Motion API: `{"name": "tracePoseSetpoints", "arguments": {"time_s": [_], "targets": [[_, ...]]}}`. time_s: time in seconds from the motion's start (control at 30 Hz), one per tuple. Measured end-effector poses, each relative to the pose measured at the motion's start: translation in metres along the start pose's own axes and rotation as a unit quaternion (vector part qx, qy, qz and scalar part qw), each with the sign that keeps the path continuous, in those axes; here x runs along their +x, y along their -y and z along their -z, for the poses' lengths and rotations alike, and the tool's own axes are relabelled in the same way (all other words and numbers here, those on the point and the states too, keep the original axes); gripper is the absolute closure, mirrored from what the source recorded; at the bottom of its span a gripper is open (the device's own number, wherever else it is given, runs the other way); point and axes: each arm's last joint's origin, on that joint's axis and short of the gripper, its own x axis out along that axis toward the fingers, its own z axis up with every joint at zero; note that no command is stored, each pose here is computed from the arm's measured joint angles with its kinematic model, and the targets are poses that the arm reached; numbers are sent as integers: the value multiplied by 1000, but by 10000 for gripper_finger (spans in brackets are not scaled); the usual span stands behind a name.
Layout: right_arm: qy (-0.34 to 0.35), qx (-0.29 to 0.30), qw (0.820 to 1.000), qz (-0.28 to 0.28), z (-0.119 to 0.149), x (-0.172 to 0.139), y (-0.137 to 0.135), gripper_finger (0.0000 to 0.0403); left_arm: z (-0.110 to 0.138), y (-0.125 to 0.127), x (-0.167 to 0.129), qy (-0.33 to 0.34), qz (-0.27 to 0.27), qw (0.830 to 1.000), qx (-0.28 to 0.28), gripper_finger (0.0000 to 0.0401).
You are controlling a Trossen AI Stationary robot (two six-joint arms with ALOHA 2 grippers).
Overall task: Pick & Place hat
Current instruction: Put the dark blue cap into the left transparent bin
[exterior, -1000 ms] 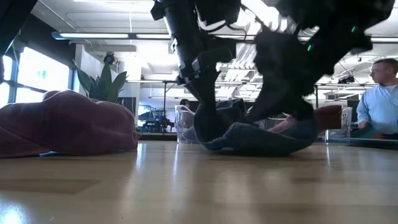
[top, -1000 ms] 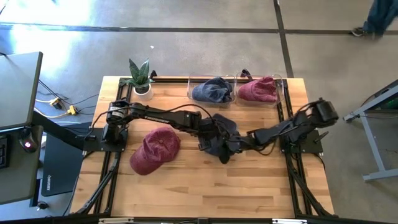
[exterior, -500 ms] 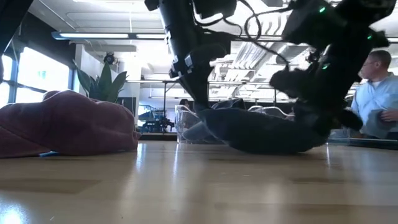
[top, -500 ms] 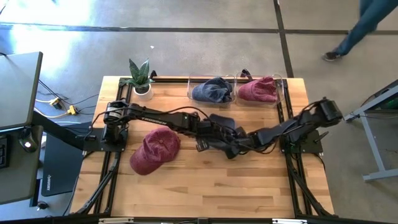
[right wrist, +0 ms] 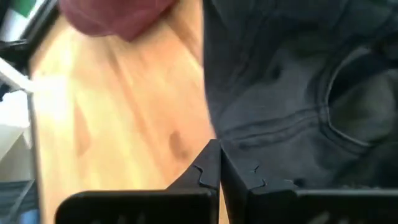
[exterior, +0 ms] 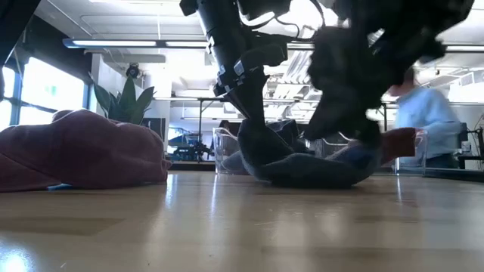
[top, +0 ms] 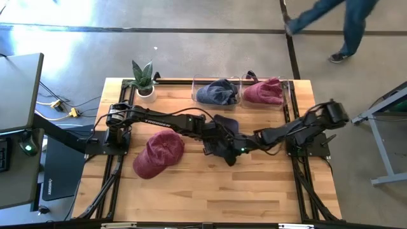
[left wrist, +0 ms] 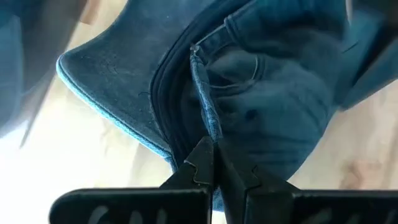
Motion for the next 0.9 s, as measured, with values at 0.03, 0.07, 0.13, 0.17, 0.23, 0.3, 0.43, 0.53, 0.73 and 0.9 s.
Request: {"name": "tracePoseSetpoints", "arguments": {"time_s": [0.03, 0.07, 0.13, 0.17, 0.23, 0.3, 0.43, 0.53, 0.73, 0.9], "targets": [[0, 0, 1000, 7, 0, 7, 4, 403, 0, 0, 0, 0, -6, 1000, 0, 398], [-2, 0, 1000, 18, 1, 14, 9, 403, 1, -1, 0, -2, -11, 1000, 1, 398], [-2, 8, 999, 52, 4, 25, 20, 403, 2, -2, 0, -8, -21, 1000, 2, 398], [0, 14, 998, 67, 6, 30, 24, 403, 4, -3, 0, -14, -30, 999, 3, 398], [16, 41, 995, 89, 7, 34, 29, 403, 9, -5, 0, -37, -47, 998, 10, 398], [20, 59, 993, 101, 8, 34, 30, 403, 11, -5, -1, -46, -48, 998, 10, 398], [7, 52, 993, 106, 13, 25, 24, 403, 13, -2, -2, -54, -49, 997, 13, 398], [12, 57, 991, 119, 14, 11, 19, 403, 13, -4, -1, -62, -28, 998, 10, 397], [26, 42, 996, 80, 8, -16, 2, 403, 5, -11, -9, -66, 76, 995, -13, 341], [43, 46, 995, 76, -2, -17, 5, 403, 3, -25, -15, -115, 92, 989, -32, 266]]}}
